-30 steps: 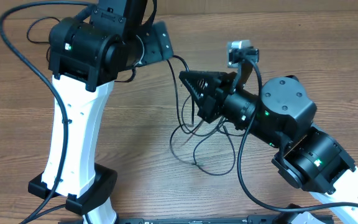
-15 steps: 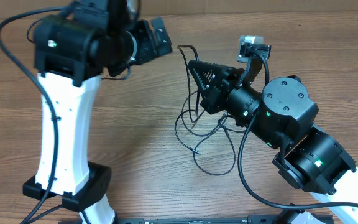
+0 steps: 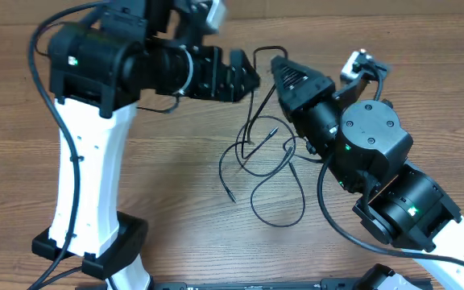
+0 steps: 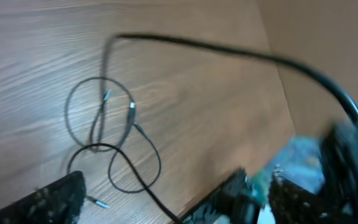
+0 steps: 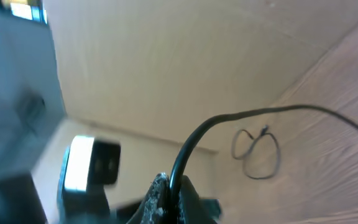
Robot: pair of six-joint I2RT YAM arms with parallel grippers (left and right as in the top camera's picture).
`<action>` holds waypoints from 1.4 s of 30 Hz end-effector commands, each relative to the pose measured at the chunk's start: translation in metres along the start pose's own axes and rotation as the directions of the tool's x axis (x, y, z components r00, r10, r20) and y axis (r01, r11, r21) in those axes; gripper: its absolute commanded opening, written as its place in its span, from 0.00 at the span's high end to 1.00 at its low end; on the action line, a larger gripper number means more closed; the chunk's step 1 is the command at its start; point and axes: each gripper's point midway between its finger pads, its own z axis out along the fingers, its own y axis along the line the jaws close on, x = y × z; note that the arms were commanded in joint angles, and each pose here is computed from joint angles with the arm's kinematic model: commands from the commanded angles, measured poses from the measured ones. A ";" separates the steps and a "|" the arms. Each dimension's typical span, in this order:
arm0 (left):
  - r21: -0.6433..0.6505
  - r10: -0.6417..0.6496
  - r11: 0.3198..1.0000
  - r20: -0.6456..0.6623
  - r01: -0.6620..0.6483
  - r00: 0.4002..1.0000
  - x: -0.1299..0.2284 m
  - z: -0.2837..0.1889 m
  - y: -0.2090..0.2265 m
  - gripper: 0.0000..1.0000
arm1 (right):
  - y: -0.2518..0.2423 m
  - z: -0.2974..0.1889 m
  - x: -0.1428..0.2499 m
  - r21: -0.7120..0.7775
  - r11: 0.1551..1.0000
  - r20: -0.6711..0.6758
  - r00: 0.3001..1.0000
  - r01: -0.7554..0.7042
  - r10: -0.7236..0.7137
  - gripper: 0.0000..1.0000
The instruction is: Untangle cables
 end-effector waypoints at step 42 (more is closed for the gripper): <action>0.238 0.480 0.843 0.074 -0.483 0.874 0.009 -0.007 -0.044 0.72 | 0.014 0.007 0.005 -0.050 0.968 -0.039 0.969 -0.248 0.246 0.96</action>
